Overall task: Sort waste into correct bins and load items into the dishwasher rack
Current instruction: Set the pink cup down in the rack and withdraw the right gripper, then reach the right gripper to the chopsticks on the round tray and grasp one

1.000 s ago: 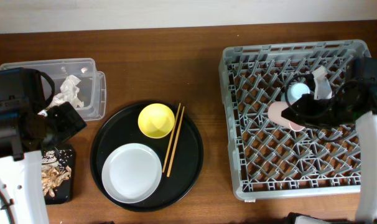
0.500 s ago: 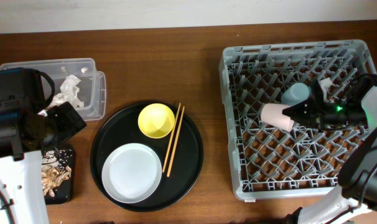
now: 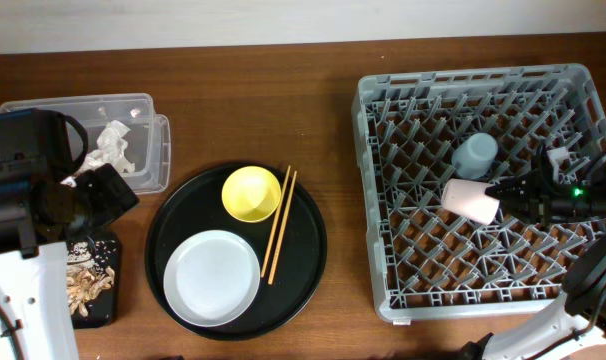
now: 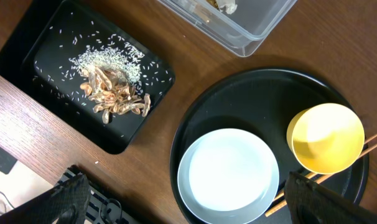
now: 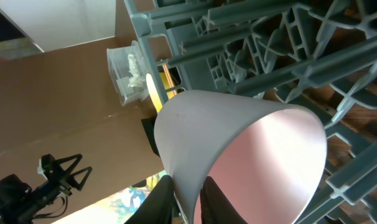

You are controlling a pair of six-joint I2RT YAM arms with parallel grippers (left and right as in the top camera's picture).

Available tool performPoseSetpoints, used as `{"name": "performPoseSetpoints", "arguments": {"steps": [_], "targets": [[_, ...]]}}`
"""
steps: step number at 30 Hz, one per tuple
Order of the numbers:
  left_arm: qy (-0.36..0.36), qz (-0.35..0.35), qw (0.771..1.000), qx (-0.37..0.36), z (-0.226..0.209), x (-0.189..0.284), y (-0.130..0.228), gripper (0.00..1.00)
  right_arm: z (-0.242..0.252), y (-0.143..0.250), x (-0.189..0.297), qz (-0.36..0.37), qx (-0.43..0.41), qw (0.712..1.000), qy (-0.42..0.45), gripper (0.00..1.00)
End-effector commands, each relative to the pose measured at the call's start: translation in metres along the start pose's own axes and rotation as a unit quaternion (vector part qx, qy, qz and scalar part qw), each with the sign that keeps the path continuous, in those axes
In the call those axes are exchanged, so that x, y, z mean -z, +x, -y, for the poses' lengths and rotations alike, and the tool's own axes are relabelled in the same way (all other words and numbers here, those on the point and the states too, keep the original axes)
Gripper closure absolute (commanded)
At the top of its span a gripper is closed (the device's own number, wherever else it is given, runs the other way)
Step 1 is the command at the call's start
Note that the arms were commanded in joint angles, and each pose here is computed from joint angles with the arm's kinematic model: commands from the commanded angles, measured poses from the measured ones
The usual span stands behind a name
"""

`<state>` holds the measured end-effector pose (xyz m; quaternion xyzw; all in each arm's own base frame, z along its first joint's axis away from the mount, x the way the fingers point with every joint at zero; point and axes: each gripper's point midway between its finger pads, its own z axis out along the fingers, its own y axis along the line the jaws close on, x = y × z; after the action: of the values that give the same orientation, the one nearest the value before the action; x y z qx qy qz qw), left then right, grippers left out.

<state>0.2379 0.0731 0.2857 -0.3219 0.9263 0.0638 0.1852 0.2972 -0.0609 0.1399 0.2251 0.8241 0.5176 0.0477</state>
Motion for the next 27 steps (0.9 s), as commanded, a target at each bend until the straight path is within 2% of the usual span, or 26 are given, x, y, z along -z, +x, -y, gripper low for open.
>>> {"name": "performPoseSetpoints", "arguments": {"steps": [1, 5, 13, 19, 21, 27], "targets": [[0.005, 0.009, 1.000, 0.009, -0.001, 0.006, -0.001, 0.01, 0.012, 0.007, -0.005, -0.026, 0.004, 0.999, 0.030, 0.83], [0.005, 0.009, 1.000, 0.009, -0.001, 0.006, -0.001, 0.01, 0.014, 0.007, -0.003, -0.025, -0.005, 0.999, 0.034, 0.83], [0.005, 0.009, 1.000, 0.009, -0.001, 0.006, -0.001, 0.01, 0.039, 0.009, 0.036, 0.021, -0.087, 0.993, 0.079, 0.82], [0.005, 0.009, 1.000, 0.009, -0.001, 0.006, -0.001, 0.01, 0.036, 0.010, 0.079, 0.091, -0.119, 0.980, 0.131, 0.81], [0.005, 0.009, 1.000, 0.009, -0.001, 0.006, -0.001, 0.01, 0.030, 0.013, 0.091, 0.114, -0.120, 0.974, 0.153, 0.80], [0.005, 0.009, 1.000, 0.009, -0.001, 0.006, -0.001, 0.01, -0.020, 0.033, 0.105, 0.176, -0.041, 0.964, 0.194, 0.79]]}}
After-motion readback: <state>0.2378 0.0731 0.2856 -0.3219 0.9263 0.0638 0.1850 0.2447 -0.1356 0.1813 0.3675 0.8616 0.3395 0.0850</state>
